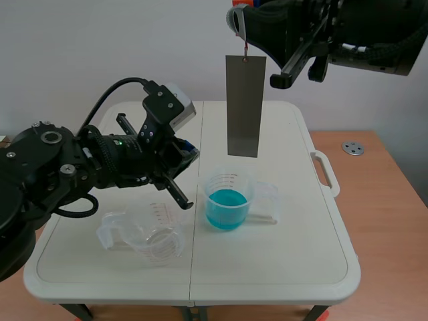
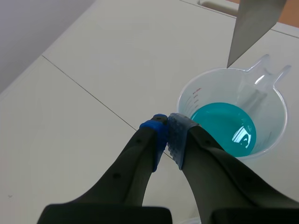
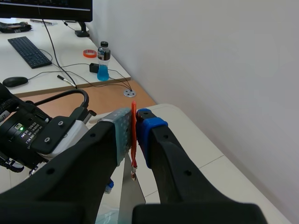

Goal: Hold the metal plate by the orange handle, dip it into the blue solution, take it out and point at it, then put the plate back in the beaker on the left.
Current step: 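Lower the plate into the blue solution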

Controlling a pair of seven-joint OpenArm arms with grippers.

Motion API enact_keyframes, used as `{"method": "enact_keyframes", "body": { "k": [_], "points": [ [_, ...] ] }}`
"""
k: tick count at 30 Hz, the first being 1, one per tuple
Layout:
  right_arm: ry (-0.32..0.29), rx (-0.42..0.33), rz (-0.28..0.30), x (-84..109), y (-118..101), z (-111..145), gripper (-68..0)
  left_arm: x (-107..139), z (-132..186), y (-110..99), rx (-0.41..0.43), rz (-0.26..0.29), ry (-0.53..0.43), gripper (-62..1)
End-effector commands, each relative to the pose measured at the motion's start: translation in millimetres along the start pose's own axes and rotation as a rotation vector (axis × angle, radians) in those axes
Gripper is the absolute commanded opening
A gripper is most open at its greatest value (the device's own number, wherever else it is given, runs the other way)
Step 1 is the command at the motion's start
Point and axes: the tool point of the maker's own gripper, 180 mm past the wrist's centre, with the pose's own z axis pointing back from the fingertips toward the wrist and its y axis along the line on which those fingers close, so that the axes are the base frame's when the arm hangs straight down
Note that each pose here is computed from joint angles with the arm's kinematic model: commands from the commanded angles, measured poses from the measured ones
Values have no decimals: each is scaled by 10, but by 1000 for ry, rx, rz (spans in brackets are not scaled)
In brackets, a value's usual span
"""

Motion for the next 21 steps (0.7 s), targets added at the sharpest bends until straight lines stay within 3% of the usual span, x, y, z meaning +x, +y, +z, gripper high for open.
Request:
{"method": "enact_keyframes", "body": {
  "k": [1, 8, 15, 21],
  "points": [
    [-32, -2, 21, 125, -41, -4, -662, 34, 67, 110, 29, -15, 1, -583],
    [-46, -11, 4, 95, -76, 0, -662, 105, 597, 308, 140, -9, -42, -583],
    [-41, 4, -28, 1, -48, -25, -662, 255, 1284, 460, 243, -80, -90, -582],
    [-27, 28, -75, -134, 49, -94, -662, 61, 1747, 633, 361, -108, -22, -582]
  ]
}}
